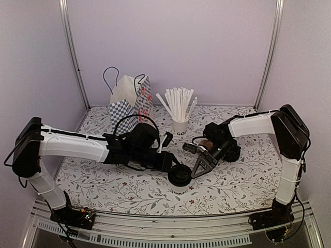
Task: Pack the takeout coffee
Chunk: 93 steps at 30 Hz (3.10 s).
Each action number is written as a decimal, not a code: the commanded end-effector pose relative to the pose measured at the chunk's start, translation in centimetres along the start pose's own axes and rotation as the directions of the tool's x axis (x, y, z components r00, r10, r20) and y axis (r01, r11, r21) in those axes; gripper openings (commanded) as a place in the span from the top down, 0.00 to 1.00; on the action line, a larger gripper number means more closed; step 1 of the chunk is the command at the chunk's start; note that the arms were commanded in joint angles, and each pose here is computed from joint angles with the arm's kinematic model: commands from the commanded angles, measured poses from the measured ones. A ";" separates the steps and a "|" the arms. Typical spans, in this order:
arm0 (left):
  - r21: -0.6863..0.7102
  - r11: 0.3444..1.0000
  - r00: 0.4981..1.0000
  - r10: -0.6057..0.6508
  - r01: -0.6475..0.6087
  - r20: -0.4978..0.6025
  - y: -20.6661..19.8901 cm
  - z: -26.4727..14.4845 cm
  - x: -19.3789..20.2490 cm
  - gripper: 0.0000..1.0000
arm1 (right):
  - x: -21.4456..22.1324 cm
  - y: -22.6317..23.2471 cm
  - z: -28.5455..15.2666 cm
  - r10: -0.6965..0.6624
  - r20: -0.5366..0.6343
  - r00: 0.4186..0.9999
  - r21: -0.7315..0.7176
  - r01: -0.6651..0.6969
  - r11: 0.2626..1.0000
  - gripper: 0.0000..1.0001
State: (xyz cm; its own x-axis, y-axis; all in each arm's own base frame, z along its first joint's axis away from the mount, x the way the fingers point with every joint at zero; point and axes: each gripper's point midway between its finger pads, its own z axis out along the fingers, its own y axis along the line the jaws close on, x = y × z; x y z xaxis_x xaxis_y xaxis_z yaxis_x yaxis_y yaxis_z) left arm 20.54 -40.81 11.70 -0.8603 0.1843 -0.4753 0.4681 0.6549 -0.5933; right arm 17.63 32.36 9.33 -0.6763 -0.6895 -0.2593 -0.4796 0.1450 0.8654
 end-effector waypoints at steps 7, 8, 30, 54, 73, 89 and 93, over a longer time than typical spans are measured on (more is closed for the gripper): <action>-0.182 0.980 0.968 -0.125 0.085 -0.218 7.1 2.4 8.6 0.57 | 1.2 -7.9 1.0 0.066 -0.071 0.995 0.259 -0.046 0.965 0.67; -0.177 0.981 0.968 -0.122 0.084 -0.219 7.0 2.4 8.7 0.58 | 1.1 -7.6 1.1 0.056 -0.072 0.996 0.241 -0.037 0.970 0.68; 0.024 0.987 0.987 0.159 -0.158 -0.039 0.1 1.1 1.7 0.55 | -1.5 1.8 -1.5 -0.237 -0.001 0.971 0.076 0.237 0.969 0.50; -0.047 0.991 0.986 0.130 -0.125 0.109 -2.4 -4.7 -0.7 0.28 | -5.8 2.9 -4.2 -0.387 -0.004 0.922 0.243 0.377 0.894 0.44; 0.039 0.987 0.982 -0.161 0.158 0.094 -0.4 -4.8 3.9 0.48 | -6.0 1.7 -4.0 -0.315 0.005 0.949 0.238 0.305 0.922 0.59; 0.156 0.972 0.978 -0.189 0.174 0.085 -0.7 -3.6 2.9 0.56 | -4.4 1.7 -3.8 -0.250 0.037 0.967 0.160 0.241 0.957 0.62; 0.134 0.977 0.981 -0.178 0.168 0.071 -0.4 -2.9 2.8 0.47 | -3.9 2.3 -3.6 -0.262 0.043 0.964 0.123 0.255 0.959 0.58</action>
State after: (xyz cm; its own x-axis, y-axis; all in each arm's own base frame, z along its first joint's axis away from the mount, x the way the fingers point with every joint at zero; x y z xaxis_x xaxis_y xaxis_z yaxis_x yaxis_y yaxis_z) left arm 16.61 -37.77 12.56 -0.9152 0.0042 -0.4029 0.3313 0.5769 -0.7466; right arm 22.01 32.92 12.94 -0.5531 -0.6888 -0.4687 -0.7161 0.1056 0.6900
